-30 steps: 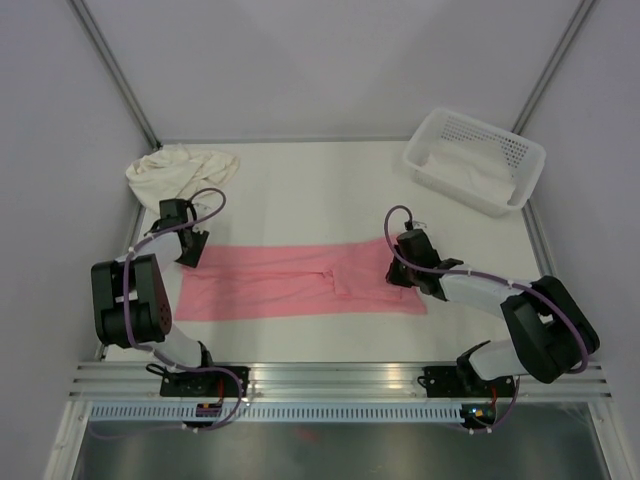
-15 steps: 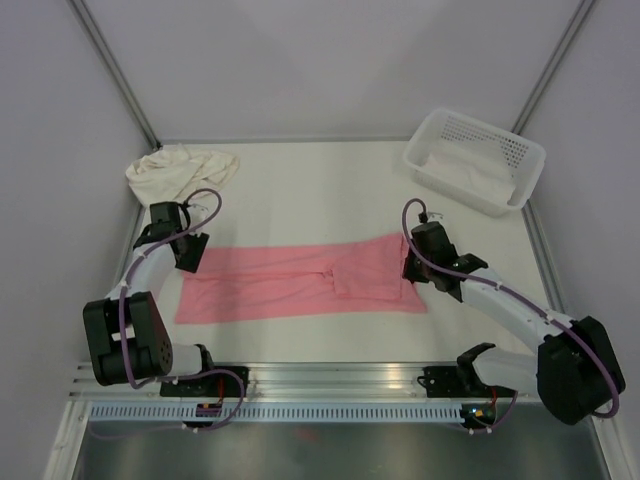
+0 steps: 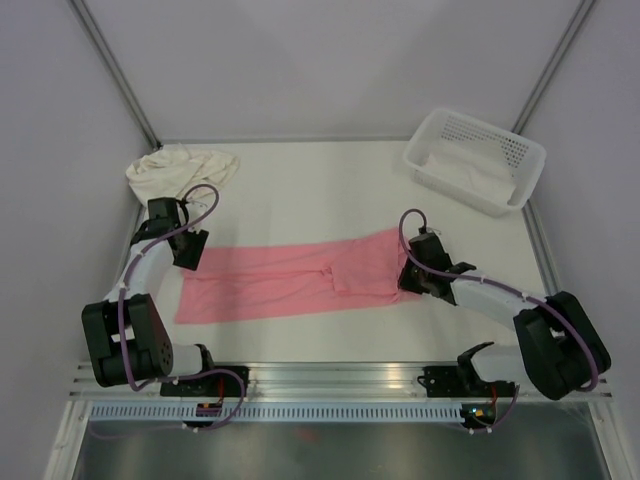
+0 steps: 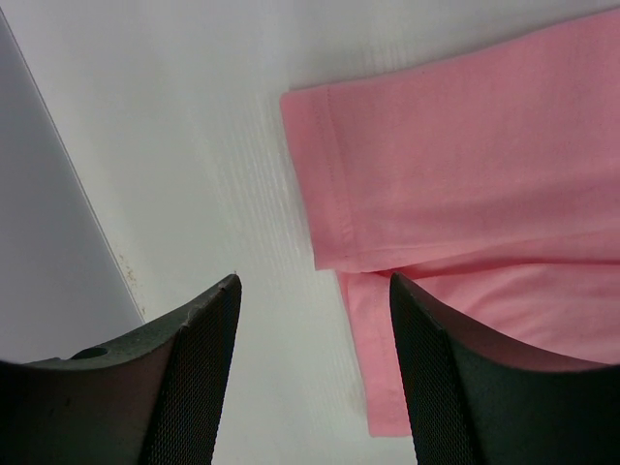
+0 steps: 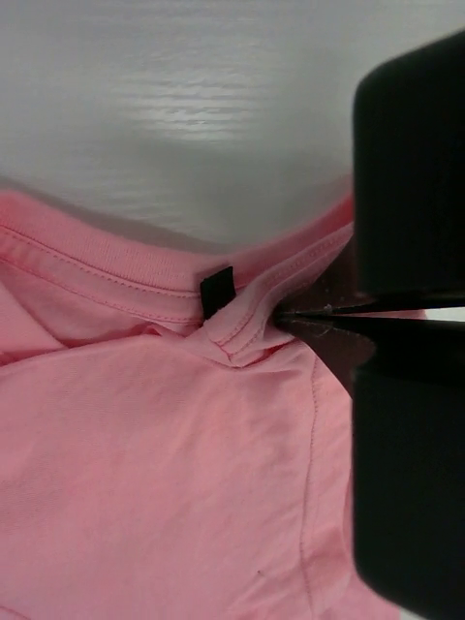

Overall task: Roll the t-shirts
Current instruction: Fold the tshirt

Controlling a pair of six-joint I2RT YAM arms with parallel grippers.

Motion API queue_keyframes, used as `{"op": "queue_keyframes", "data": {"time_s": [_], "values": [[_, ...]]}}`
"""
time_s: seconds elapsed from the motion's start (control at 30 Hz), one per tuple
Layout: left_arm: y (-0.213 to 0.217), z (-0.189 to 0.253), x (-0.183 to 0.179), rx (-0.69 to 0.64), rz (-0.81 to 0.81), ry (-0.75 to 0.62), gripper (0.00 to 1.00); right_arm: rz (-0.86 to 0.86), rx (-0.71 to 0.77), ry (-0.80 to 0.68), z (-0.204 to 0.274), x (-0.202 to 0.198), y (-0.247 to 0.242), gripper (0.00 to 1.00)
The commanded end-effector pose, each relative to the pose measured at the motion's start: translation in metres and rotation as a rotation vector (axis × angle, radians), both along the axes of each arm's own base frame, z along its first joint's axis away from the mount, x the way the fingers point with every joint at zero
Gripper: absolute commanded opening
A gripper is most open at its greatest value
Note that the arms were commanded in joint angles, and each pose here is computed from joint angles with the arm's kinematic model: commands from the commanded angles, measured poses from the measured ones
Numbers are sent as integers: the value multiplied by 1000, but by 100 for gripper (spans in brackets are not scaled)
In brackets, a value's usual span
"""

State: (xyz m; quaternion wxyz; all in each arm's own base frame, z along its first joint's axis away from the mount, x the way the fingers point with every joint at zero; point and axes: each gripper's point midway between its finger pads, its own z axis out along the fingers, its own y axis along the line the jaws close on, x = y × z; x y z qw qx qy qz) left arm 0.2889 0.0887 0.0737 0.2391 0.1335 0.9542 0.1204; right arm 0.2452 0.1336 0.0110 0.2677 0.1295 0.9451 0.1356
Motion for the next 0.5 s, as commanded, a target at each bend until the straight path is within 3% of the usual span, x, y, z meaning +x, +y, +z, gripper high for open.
{"op": "queue_keyframes", "data": {"time_s": [0.0, 0.2, 0.27, 0.4, 0.47], "values": [[-1, 20, 8, -16, 23, -59, 69, -29, -68, 31, -13, 12, -10, 0], [3, 27, 8, 5, 29, -69, 69, -19, -138, -44, 5, 99, -11, 0], [3, 26, 8, 4, 28, -66, 69, -20, -165, -6, -12, 120, -15, 0], [3, 21, 5, 3, 33, -49, 69, 5, -164, -86, 9, 200, 3, 0], [2, 19, 4, -1, 37, -41, 69, 36, -173, -57, -7, 219, 12, 0]]}}
